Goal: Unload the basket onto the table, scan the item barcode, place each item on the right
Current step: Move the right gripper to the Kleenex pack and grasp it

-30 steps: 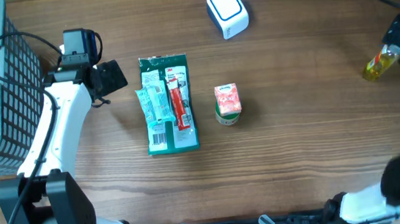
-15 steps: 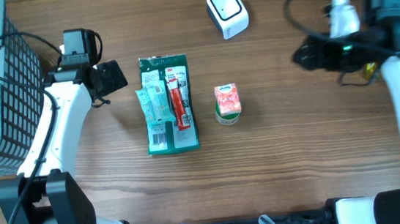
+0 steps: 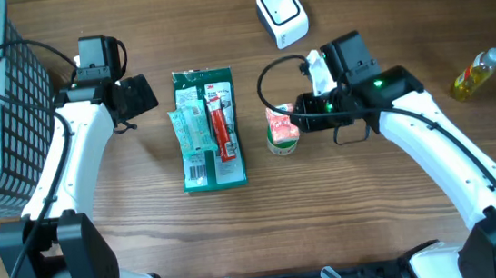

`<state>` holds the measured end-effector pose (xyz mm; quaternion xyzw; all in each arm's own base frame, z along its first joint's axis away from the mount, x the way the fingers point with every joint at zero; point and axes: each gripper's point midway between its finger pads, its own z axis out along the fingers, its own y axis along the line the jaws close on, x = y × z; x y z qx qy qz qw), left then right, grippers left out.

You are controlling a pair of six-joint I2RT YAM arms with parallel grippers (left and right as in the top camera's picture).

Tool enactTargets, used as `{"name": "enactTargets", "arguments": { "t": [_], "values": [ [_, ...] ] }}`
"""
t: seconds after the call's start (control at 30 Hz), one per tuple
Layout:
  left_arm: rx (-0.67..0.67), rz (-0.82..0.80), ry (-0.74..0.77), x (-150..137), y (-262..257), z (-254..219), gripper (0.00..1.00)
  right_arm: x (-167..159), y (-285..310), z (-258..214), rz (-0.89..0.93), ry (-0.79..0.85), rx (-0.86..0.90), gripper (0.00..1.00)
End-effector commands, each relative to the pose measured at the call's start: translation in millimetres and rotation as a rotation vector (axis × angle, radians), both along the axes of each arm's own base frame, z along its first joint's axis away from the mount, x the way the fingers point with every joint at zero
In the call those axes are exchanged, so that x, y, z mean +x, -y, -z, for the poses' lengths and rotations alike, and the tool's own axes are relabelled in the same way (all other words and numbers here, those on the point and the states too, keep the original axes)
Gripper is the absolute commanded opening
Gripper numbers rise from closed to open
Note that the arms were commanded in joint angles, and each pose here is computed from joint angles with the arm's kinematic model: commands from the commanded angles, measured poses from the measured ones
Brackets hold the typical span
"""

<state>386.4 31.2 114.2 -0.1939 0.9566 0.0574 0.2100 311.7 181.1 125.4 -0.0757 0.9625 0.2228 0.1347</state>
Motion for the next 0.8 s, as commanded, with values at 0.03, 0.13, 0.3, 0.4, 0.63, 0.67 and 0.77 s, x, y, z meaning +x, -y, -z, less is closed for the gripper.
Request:
{"name": "enactTargets", "arguments": {
  "t": [0.03, 0.13, 0.3, 0.4, 0.63, 0.67, 0.77],
  "values": [
    [0.008, -0.007, -0.013, -1.5, -2.5, 4.3, 1.00, -1.3, 5.2, 20.9, 0.029, -0.022, -0.021, 0.22],
    [0.008, -0.007, -0.012, -1.4, -2.5, 4.3, 1.00, -2.7, 4.6, 32.5, 0.026, -0.032, -0.018, 0.23],
    [0.008, -0.007, -0.012, -1.4, -2.5, 4.3, 1.00, 2.5, -2.7, 39.5, 0.014, -0.011, 0.021, 0.23],
    [0.008, -0.007, -0.012, -1.4, -2.5, 4.3, 1.00, 2.9, -3.6, 39.5, 0.013, -0.008, 0.026, 0.23],
    [0.008, -0.007, -0.012, -1.4, -2.5, 4.3, 1.00, 8.9, -10.6, 27.6, 0.012, 0.009, 0.082, 0.23],
    [0.008, -0.007, -0.012, -1.4, -2.5, 4.3, 1.00, 10.5, -11.8, 23.9, 0.012, 0.010, 0.100, 0.23],
    [0.008, -0.007, -0.012, -1.4, -2.5, 4.3, 1.00, 10.5, -12.0, 23.1, 0.010, 0.008, 0.110, 0.24]
  ]
}}
